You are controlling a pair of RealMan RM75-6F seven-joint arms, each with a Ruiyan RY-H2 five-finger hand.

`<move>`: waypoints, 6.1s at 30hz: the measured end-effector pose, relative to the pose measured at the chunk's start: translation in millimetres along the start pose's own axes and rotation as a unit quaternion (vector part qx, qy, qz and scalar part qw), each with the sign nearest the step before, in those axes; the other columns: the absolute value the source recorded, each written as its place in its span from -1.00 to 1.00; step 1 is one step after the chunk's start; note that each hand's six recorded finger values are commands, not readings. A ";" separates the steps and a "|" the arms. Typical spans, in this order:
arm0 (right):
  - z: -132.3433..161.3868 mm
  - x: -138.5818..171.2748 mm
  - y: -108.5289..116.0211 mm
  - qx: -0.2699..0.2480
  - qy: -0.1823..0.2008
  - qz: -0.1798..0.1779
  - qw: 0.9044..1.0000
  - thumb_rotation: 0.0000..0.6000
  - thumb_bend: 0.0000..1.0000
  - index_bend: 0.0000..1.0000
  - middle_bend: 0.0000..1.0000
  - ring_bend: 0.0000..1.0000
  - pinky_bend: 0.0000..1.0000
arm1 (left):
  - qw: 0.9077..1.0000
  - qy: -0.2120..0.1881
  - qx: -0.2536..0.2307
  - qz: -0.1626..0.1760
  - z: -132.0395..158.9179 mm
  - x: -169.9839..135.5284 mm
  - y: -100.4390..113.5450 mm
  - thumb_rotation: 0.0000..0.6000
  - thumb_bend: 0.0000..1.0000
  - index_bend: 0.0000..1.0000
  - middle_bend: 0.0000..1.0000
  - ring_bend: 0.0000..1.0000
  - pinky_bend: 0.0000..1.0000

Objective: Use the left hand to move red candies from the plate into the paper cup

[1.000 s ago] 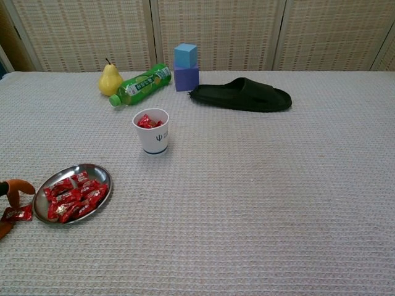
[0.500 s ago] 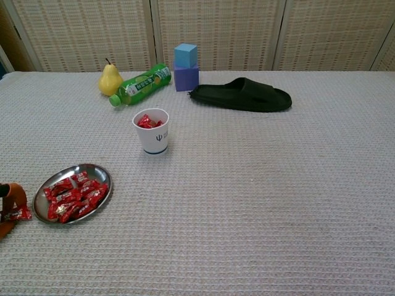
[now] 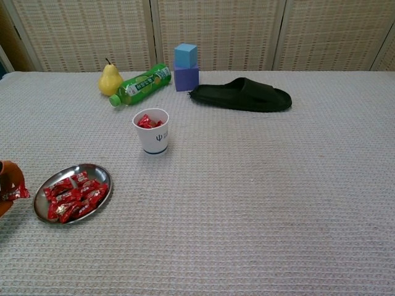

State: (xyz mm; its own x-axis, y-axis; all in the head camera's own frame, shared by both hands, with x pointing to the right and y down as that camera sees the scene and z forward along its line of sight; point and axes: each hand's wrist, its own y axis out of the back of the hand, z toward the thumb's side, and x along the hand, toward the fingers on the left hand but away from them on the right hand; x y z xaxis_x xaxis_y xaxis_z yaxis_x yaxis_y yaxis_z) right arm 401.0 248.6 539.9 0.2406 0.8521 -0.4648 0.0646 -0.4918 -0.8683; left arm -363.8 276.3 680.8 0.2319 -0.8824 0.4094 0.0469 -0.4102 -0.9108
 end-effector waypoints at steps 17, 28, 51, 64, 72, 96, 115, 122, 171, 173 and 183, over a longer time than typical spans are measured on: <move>-13.1 -12.8 -3.8 0.001 -0.037 0.009 0.999 1.00 -0.91 -1.00 -1.00 -1.00 -1.00 | 0.995 -0.093 0.006 0.045 101.7 159.0 68.8 1.00 -0.21 -0.12 0.00 0.65 1.00; -16.5 -16.9 -3.5 0.001 -0.047 0.007 0.999 1.00 -0.91 -1.00 -1.00 -1.00 -1.00 | 0.994 -0.093 0.047 0.038 131.3 201.7 57.4 1.00 -0.21 -0.12 -0.02 0.65 1.00; -15.2 -11.6 1.4 -0.007 -0.035 -0.002 0.999 1.00 -0.91 -1.00 -1.00 -1.00 -1.00 | 0.991 -0.121 0.031 0.045 133.7 153.9 69.1 1.00 -0.22 -0.67 -0.09 0.70 1.00; -4.8 -4.0 0.3 -0.007 -0.009 0.000 1.000 1.00 -0.91 -1.00 -1.00 -1.00 -1.00 | 0.991 -0.124 0.000 -0.054 79.0 8.7 35.0 1.00 -0.23 -0.59 0.58 0.83 1.00; -2.3 -0.9 -0.9 -0.004 -0.006 0.001 1.000 1.00 -0.91 -1.00 -1.00 -1.00 -1.00 | 0.990 -0.109 0.034 -0.077 61.8 -2.2 7.4 1.00 -0.24 -0.54 0.55 0.83 1.00; -2.7 -2.9 -2.5 -0.002 -0.008 0.005 1.000 1.00 -0.91 -1.00 -1.00 -1.00 -1.00 | 0.990 -0.121 0.041 -0.063 72.8 4.5 -16.4 1.00 -0.23 -0.44 0.64 0.83 1.00; -3.1 -1.4 -1.1 -0.002 -0.009 0.002 1.000 1.00 -0.91 -1.00 -1.00 -1.00 -1.00 | 0.990 -0.113 0.052 -0.066 72.6 12.3 -19.5 1.00 -0.24 -0.36 0.71 0.83 1.00; -3.5 -1.6 -1.1 -0.002 -0.010 0.001 1.000 1.00 -0.91 -1.00 -1.00 -1.00 -1.00 | 0.990 -0.112 0.050 -0.068 71.2 12.5 -16.8 1.00 -0.23 -0.35 0.71 0.83 1.00; -3.1 -4.1 -3.1 0.001 -0.013 0.004 1.000 1.00 -0.91 -1.00 -1.00 -1.00 -1.00 | 0.986 -0.086 0.068 -0.128 60.3 28.5 -10.4 1.00 -0.24 -0.07 0.74 0.83 1.00; -3.1 -4.0 -3.1 0.001 -0.013 0.003 1.000 1.00 -0.91 -1.00 -1.00 -1.00 -1.00 | 0.986 -0.086 0.067 -0.126 60.6 28.5 -10.1 1.00 -0.24 -0.04 0.74 0.83 1.00; -3.3 -4.1 -3.0 0.001 -0.013 0.004 1.000 1.00 -0.91 -1.00 -1.00 -1.00 -1.00 | 0.988 -0.087 0.062 -0.109 61.8 28.5 -0.3 1.00 -0.25 -0.02 0.75 0.83 1.00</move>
State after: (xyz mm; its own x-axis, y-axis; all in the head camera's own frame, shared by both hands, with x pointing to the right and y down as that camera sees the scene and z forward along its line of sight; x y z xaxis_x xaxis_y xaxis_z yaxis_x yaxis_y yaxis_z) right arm 403.0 246.1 545.0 0.2162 0.8528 -0.4754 0.0616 -0.4979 -0.8651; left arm -297.2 265.5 689.5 0.3665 -0.7192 0.5903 0.2295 -0.5450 -0.8064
